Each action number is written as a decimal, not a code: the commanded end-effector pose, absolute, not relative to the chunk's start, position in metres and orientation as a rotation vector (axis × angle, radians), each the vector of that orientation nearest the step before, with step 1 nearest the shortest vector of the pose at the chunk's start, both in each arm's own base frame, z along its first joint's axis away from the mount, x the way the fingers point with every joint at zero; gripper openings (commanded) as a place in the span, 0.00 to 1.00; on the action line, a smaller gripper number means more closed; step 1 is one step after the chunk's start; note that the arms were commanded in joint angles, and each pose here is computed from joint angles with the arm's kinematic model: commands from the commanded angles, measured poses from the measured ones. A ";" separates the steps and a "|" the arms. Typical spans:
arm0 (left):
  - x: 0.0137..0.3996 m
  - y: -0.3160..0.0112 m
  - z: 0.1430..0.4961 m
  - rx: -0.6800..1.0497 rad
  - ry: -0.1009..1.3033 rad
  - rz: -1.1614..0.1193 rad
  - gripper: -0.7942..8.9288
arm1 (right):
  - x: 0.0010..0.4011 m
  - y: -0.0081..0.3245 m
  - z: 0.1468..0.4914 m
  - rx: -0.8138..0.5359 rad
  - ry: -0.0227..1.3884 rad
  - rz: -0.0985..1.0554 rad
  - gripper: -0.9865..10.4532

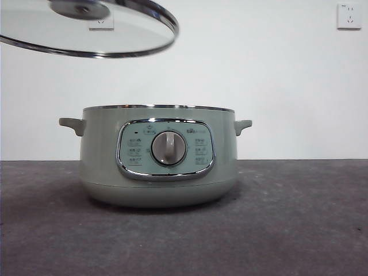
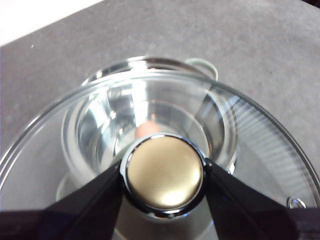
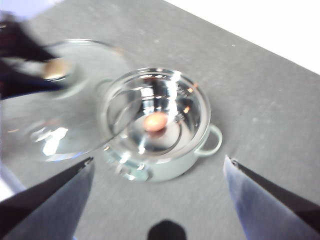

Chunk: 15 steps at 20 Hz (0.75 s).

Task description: Pick up the egg,open the lid,put the egg in the pot,close the lid

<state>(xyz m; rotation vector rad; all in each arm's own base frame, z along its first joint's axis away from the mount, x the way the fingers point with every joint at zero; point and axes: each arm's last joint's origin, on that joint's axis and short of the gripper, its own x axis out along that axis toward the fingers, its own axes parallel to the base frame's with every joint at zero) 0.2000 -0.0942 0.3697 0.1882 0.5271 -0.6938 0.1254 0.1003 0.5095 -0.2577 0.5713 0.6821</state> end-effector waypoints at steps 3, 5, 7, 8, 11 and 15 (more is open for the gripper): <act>0.230 -0.116 0.367 0.176 0.430 -0.744 0.07 | 0.092 0.073 0.474 -0.220 0.668 0.618 0.47; 0.246 -0.126 0.356 0.179 0.441 -0.754 0.07 | 0.079 0.061 0.450 -0.201 0.710 0.565 0.47; 0.259 -0.136 0.348 0.180 0.431 -0.764 0.07 | 0.068 0.052 0.428 -0.153 0.724 0.542 0.47; 0.264 -0.140 0.344 0.173 0.425 -0.765 0.07 | 0.061 0.047 0.417 -0.122 0.725 0.531 0.47; 0.277 -0.146 0.337 0.161 0.408 -0.762 0.07 | 0.049 0.037 0.391 -0.064 0.749 0.503 0.47; 0.287 -0.151 0.326 0.162 0.420 -0.762 0.07 | 0.044 0.032 0.364 -0.049 0.796 0.454 0.47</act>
